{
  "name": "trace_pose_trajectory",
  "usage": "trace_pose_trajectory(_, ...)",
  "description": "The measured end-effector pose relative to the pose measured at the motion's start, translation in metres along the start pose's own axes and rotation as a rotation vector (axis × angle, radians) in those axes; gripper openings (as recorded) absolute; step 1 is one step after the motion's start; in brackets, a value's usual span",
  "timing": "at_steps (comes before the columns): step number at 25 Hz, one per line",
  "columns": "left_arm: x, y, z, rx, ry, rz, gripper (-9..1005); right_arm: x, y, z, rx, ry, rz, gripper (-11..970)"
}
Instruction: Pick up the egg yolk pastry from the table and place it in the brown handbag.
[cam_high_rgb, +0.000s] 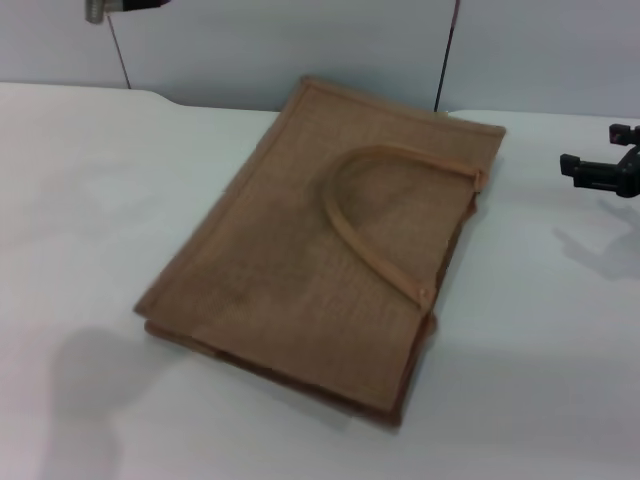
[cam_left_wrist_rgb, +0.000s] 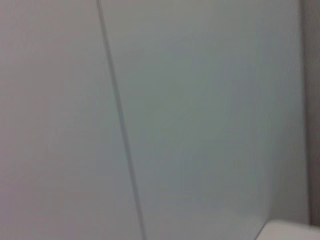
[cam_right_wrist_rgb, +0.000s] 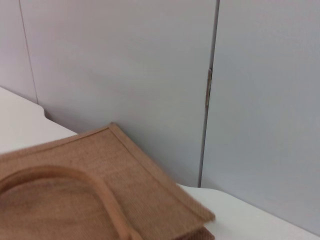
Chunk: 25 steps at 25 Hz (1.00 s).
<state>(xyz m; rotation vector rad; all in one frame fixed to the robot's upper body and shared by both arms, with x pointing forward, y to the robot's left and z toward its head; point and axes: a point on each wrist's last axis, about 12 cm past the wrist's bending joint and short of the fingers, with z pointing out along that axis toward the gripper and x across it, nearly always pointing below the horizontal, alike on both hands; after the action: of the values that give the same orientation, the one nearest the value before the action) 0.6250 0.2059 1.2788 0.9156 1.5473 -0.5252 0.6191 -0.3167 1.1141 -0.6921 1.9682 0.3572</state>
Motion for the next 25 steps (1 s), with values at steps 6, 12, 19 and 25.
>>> trace_pose_trajectory(6,0.03,0.009,-0.019,-0.082,-0.117,0.001,644,0.0,0.004,0.006,0.029,-0.046,0.0,897)
trace_pose_trajectory(12,0.084,0.016,-0.038,-0.217,-0.212,0.023,873,0.015,0.005,0.005,0.096,-0.213,0.022,897)
trace_pose_trajectory(19,0.148,0.009,-0.045,-0.418,-0.282,0.053,870,0.038,0.005,0.003,0.235,-0.355,0.087,897)
trace_pose_trajectory(25,0.182,0.001,-0.046,-0.566,-0.292,-0.035,850,0.061,0.004,-0.01,0.411,-0.477,0.169,897)
